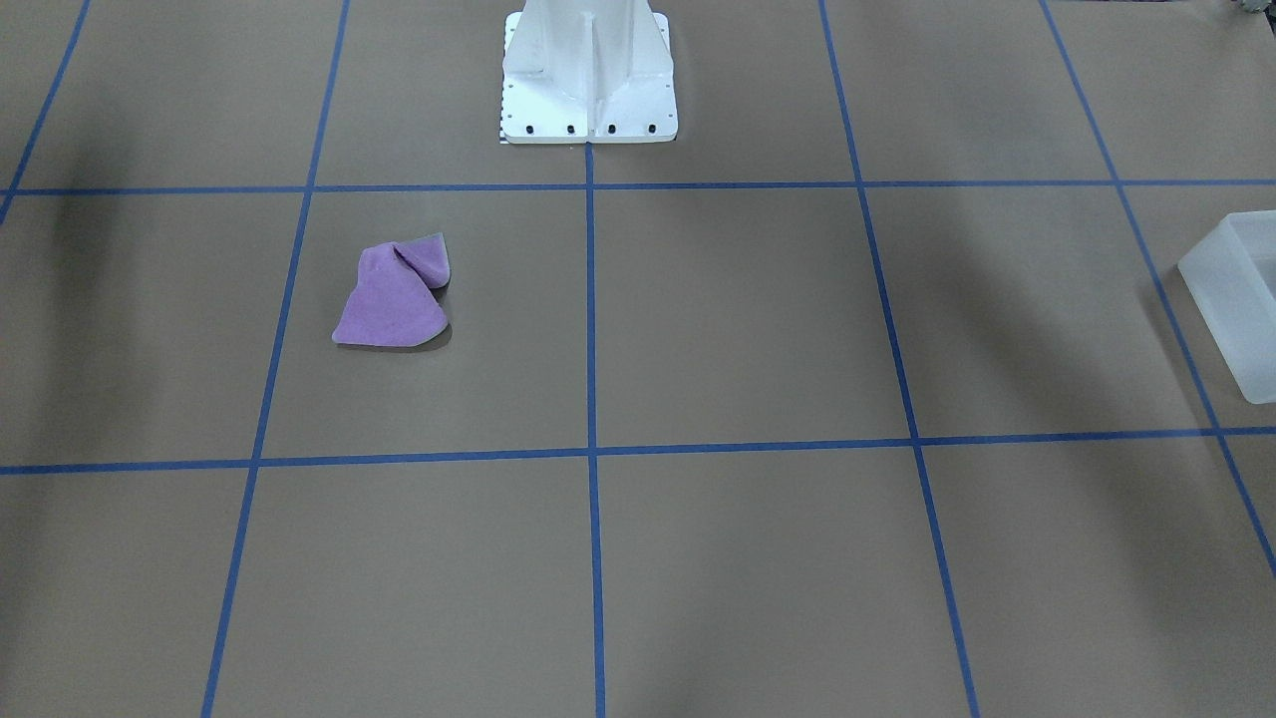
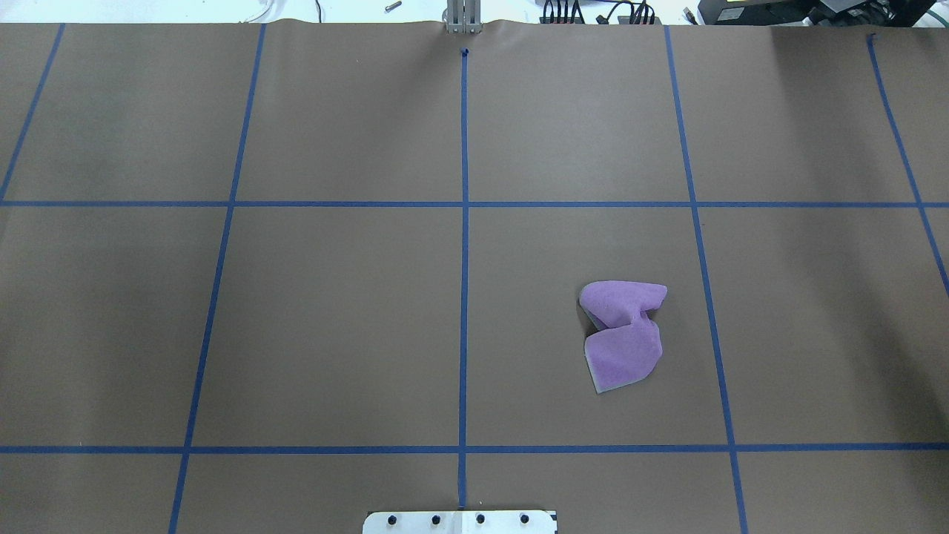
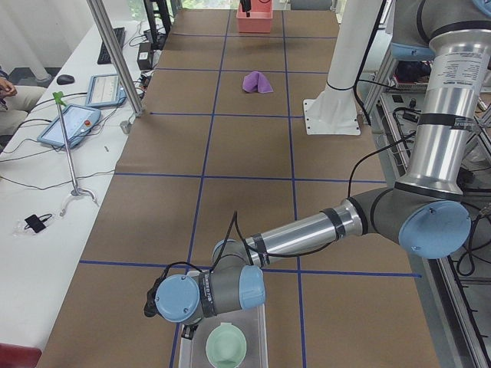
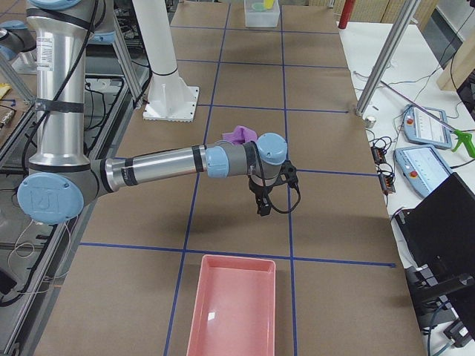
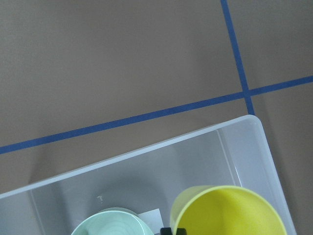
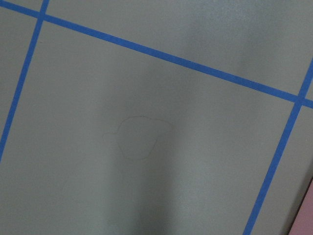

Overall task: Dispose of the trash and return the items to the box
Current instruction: 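Lift the yellow cup with the left gripper and carry it into the clear bin, then release the yellow cup beside the bowl and hold the left gripper still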

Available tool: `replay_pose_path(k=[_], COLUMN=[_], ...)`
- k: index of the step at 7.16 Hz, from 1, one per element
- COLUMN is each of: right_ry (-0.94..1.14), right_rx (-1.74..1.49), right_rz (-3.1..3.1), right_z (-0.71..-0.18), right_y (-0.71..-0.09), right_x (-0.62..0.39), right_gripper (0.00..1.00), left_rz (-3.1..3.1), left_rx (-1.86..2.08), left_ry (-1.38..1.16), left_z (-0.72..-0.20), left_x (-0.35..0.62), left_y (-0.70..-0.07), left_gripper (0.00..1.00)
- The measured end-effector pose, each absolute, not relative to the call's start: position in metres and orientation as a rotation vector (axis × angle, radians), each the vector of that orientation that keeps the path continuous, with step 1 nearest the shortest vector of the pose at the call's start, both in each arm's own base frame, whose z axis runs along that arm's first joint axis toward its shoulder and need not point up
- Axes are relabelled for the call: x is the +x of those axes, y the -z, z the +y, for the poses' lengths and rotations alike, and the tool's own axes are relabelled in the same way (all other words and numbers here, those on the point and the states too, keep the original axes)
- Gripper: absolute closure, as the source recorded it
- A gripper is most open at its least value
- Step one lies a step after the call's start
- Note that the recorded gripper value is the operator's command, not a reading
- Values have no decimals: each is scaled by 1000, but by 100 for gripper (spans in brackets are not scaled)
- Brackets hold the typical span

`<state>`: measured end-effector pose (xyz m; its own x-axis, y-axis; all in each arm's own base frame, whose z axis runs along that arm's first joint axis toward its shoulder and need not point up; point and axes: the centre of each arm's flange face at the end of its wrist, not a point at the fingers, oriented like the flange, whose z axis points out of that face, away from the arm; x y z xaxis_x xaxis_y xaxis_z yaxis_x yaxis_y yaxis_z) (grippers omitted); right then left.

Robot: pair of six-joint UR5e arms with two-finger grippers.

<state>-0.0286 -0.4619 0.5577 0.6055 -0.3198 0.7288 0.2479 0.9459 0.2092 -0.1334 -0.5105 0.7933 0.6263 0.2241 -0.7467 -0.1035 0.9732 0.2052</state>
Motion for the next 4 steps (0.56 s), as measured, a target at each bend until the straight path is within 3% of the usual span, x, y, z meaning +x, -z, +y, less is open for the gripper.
replay_pose_path(k=[4], right_ry=[334], right_rx=[81], right_rz=[-860], right_z=[-462], right_y=[-560], right_x=[-32], right_gripper=[0], left_rz=[874], left_rx=[131], left_ry=[-192], left_z=[-512], left_x=[-97], left_y=[-812], left_gripper=[100])
